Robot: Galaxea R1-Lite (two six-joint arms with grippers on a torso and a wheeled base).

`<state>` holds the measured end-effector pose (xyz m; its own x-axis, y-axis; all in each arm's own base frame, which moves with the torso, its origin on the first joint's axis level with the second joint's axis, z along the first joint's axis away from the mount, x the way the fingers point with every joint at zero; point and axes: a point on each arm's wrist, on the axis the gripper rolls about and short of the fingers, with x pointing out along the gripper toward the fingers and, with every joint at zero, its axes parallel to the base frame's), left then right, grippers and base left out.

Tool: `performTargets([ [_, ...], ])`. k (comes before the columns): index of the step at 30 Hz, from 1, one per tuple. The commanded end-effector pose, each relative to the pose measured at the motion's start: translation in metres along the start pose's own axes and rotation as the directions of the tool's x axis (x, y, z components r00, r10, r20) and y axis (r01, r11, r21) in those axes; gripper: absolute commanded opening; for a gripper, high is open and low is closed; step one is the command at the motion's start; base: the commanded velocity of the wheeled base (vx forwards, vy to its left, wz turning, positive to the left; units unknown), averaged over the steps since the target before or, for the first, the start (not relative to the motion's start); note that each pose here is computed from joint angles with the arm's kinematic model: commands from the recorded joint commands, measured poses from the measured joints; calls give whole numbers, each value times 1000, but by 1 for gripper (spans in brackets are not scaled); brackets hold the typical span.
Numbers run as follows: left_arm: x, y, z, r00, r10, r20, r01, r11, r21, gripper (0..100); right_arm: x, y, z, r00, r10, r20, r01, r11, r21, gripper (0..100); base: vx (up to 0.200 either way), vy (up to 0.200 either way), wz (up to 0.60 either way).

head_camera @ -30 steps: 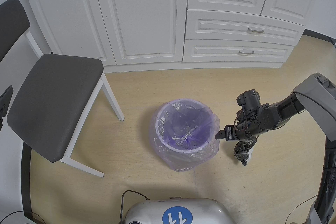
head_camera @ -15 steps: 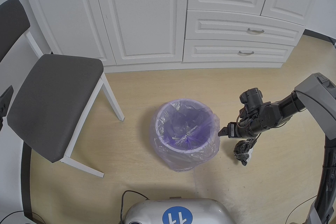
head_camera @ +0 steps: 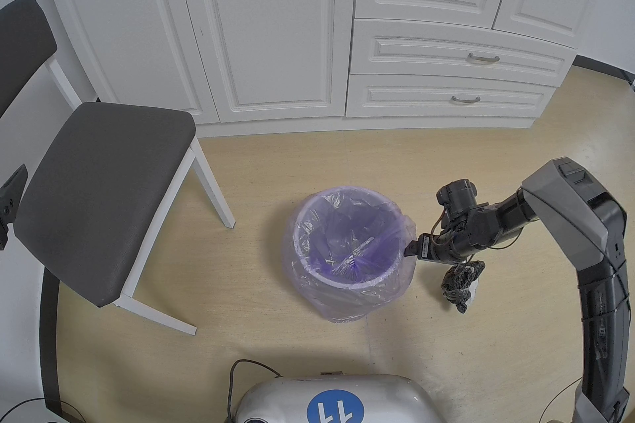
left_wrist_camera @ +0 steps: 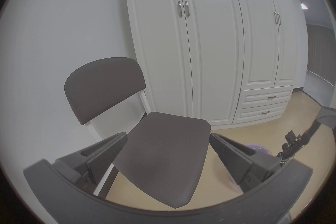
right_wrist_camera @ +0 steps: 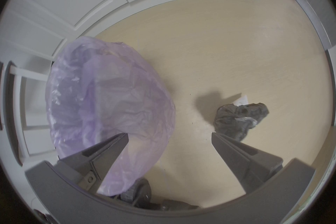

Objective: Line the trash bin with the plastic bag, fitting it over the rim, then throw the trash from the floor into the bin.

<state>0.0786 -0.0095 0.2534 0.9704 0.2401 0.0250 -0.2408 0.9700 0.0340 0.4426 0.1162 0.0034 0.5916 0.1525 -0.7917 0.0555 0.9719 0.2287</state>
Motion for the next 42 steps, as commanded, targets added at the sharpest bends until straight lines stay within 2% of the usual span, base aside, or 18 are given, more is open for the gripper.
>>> performTargets([
  [1, 2, -1, -2, 1000, 0, -9, 0, 1000, 6, 100, 61, -4, -10, 999, -30, -13, 31, 997, 70, 100, 0, 0, 0],
  [6, 2, -1, -2, 1000, -1, -13, 1, 1000, 10, 100, 75, -6, -8, 998, -67, 1, 66, 995, 75, 100, 0, 0, 0],
  [11, 1, -1, -1, 1000, 0, -8, 0, 1000, 7, 100, 79, -7, -7, 995, -87, -46, 90, 993, 74, 100, 0, 0, 0],
  [16, 2, -1, -1, 1000, 0, -8, 0, 1000, 7, 100, 79, -6, -6, 994, -90, -58, 94, 993, 73, 100, 0, 0, 0],
  [20, 1, -1, -1, 1000, 0, -5, 0, 1000, 6, 100, 66, -7, -4, 993, -84, -81, 90, 993, 72, 100, 0, 0, 0],
  [23, 1, -1, 0, 1000, 0, -3, 0, 1000, 5, 100, 59, -7, -4, 993, -72, -91, 78, 994, 71, 100, 0, 0, 0],
  [26, 0, 0, 1, 1000, 0, 3, 0, 1000, 1, 100, 31, -5, 2, 995, -3, -103, 11, 997, 74, 100, 0, 0, 0],
  [29, 0, 0, 1, 1000, 0, 5, 0, 1000, 0, 100, 14, -13, 10, 994, 24, -106, -16, 997, 80, 100, 0, 0, 0],
  [36, 0, 0, 2, 1000, 0, 5, 0, 1000, 0, 100, 7, -29, 25, 998, 26, -64, -20, 995, 96, 100, 0, 0, 0],
  [40, 1, 0, 1, 1000, 0, 2, 0, 1000, 2, 100, 10, -30, 30, 998, 27, -48, -22, 994, 105, 100, 0, 0, 0],
  [42, 0, 0, 1, 1000, 0, 2, 0, 1000, 2, 100, 18, -28, 31, 999, 28, -39, -22, 991, 134, 100, 0, 0, 0],
])
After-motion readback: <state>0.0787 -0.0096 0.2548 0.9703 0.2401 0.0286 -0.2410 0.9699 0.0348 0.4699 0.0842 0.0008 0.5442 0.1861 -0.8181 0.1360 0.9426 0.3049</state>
